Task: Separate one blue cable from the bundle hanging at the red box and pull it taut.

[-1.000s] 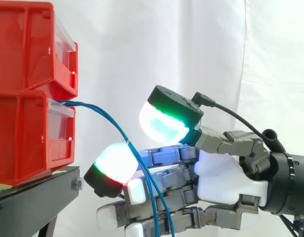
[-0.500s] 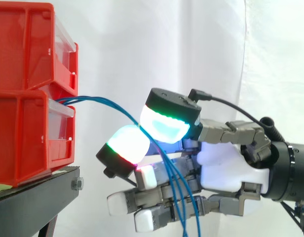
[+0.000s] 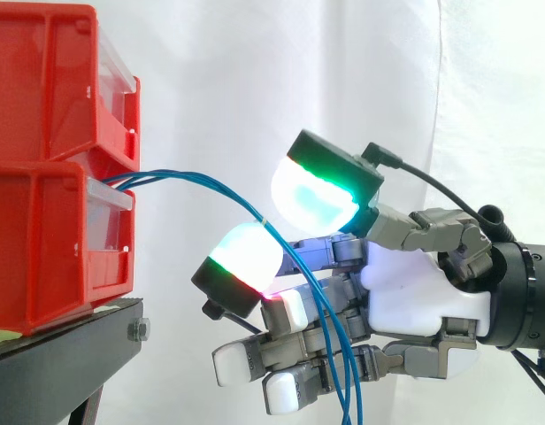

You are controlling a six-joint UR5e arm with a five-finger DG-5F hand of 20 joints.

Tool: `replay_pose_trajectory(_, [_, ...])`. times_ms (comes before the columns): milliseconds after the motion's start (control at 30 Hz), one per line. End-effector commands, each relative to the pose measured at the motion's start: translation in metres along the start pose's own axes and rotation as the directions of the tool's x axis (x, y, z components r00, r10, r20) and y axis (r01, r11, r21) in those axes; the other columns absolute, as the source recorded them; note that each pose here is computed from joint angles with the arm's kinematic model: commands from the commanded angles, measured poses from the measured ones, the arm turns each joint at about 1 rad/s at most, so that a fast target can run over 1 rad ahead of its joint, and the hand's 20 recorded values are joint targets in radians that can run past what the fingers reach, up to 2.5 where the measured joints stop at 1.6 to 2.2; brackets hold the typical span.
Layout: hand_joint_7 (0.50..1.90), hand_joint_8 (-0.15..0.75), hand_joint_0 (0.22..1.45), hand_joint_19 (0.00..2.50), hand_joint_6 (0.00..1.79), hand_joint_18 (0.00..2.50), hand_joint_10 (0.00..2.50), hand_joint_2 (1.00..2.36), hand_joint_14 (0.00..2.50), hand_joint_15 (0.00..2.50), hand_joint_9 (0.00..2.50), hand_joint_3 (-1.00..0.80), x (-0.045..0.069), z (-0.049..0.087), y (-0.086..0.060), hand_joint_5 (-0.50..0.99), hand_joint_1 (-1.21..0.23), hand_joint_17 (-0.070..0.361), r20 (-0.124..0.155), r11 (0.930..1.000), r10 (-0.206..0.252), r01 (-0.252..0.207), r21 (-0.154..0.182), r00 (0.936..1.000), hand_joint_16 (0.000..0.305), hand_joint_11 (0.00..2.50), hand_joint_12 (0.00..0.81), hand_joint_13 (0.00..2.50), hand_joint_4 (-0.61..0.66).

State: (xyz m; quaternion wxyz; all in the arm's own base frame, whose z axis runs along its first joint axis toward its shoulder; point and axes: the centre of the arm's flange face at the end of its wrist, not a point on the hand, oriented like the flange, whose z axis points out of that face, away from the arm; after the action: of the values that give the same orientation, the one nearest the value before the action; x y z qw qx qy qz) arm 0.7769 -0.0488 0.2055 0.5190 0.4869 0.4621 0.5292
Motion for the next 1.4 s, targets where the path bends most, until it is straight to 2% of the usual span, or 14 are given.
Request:
replay_pose_trajectory(0, [0.80,0.381,0.54,0.57,0.94,0.73,0.01,1.00,0.01,0.44,1.00,-0.50,0.000,0.000,0.000,-0.19,-0.66,0.102,0.001,0.9999,0.011,-0.011,0.000,0.9999,0.045,0.79,0.370,0.82,0.18])
replay_pose_trajectory(100, [0.80,0.377,0.55,0.59,0.93,0.73,0.01,1.00,0.01,0.44,1.00,-0.50,0.000,0.000,0.000,-0.19,-0.72,0.100,0.001,0.9988,0.049,-0.049,-0.001,0.9988,0.044,0.79,0.368,0.82,0.17])
replay_pose_trajectory(233, [0.89,0.359,0.70,0.59,0.93,0.74,0.01,1.00,0.01,0.45,0.99,-0.49,0.001,0.000,0.000,-0.20,-0.79,0.094,0.002,0.9943,0.106,-0.106,-0.003,0.9943,0.042,0.81,0.346,0.83,0.12])
replay_pose_trajectory(333, [1.10,0.353,0.74,0.60,0.95,0.75,0.01,1.02,0.01,0.46,0.98,-0.30,0.003,0.001,0.001,-0.21,-0.81,0.092,-0.001,0.9934,0.114,-0.114,-0.006,0.9934,0.041,0.84,0.344,0.84,0.06])
replay_pose_trajectory(500, [1.11,0.350,0.79,0.65,1.00,0.73,0.01,1.02,0.02,0.49,0.99,-0.22,0.004,0.001,0.000,-0.22,-0.81,0.091,-0.003,0.9933,0.115,-0.115,-0.010,0.9933,0.040,0.89,0.341,0.85,-0.01])
replay_pose_trajectory(600, [1.00,0.347,0.83,0.68,1.00,0.71,0.01,1.01,0.02,0.51,1.01,-0.32,0.003,0.001,0.000,-0.22,-0.82,0.089,-0.002,0.9933,0.115,-0.115,-0.012,0.9933,0.040,0.90,0.337,0.87,-0.04])
replay_pose_trajectory(700, [1.01,0.349,0.86,0.67,0.99,0.73,0.01,1.00,0.02,0.52,1.07,-0.50,0.004,0.002,0.000,-0.20,-0.86,0.086,-0.004,0.9932,0.116,-0.116,-0.014,0.9933,0.038,0.93,0.336,0.90,-0.02])
replay_pose_trajectory(767, [1.03,0.348,0.84,0.61,0.98,0.77,0.01,1.00,0.02,0.50,1.09,-0.50,0.004,0.002,0.000,-0.19,-0.88,0.085,-0.004,0.9932,0.116,-0.116,-0.014,0.9933,0.038,0.93,0.335,0.91,0.00])
replay_pose_trajectory(833, [1.12,0.354,0.78,0.59,0.97,0.80,0.01,1.00,0.02,0.50,1.12,-0.50,0.003,0.002,0.000,-0.16,-0.93,0.082,-0.002,0.9932,0.116,-0.116,-0.015,0.9933,0.037,0.94,0.329,0.93,0.02])
replay_pose_trajectory(900, [1.15,0.356,0.74,0.60,0.96,0.81,0.01,1.00,0.02,0.51,1.16,-0.50,0.002,0.002,-0.006,-0.14,-0.95,0.081,-0.002,0.9932,0.116,-0.116,-0.009,0.9932,0.036,0.95,0.326,0.94,0.04])
replay_pose_trajectory(1033, [1.06,0.364,0.56,0.61,0.94,0.81,0.01,1.00,0.02,0.51,1.17,-0.50,-0.001,0.004,-0.011,-0.13,-0.95,0.084,-0.003,0.9922,0.122,-0.122,-0.028,0.9926,0.038,0.90,0.336,0.94,0.06])
replay_pose_trajectory(1100, [1.04,0.371,0.53,0.61,0.94,0.82,0.01,1.00,0.02,0.51,1.17,-0.50,-0.001,0.004,-0.010,-0.13,-0.95,0.090,-0.003,0.9918,0.124,-0.124,-0.031,0.9923,0.040,0.89,0.345,0.95,0.07])
replay_pose_trajectory(1267, [1.01,0.382,0.50,0.61,0.91,0.84,0.01,1.00,0.02,0.51,1.17,-0.50,-0.001,0.004,-0.011,-0.13,-0.85,0.096,-0.004,0.9920,0.123,-0.123,-0.028,0.9924,0.043,0.86,0.353,0.95,0.09])
replay_pose_trajectory(1367, [1.05,0.368,0.56,0.63,0.90,0.81,0.02,1.00,0.02,0.51,1.17,-0.50,-0.001,0.004,-0.011,-0.13,-0.70,0.091,-0.005,0.9919,0.123,-0.123,-0.030,0.9924,0.040,0.85,0.343,0.94,0.08])
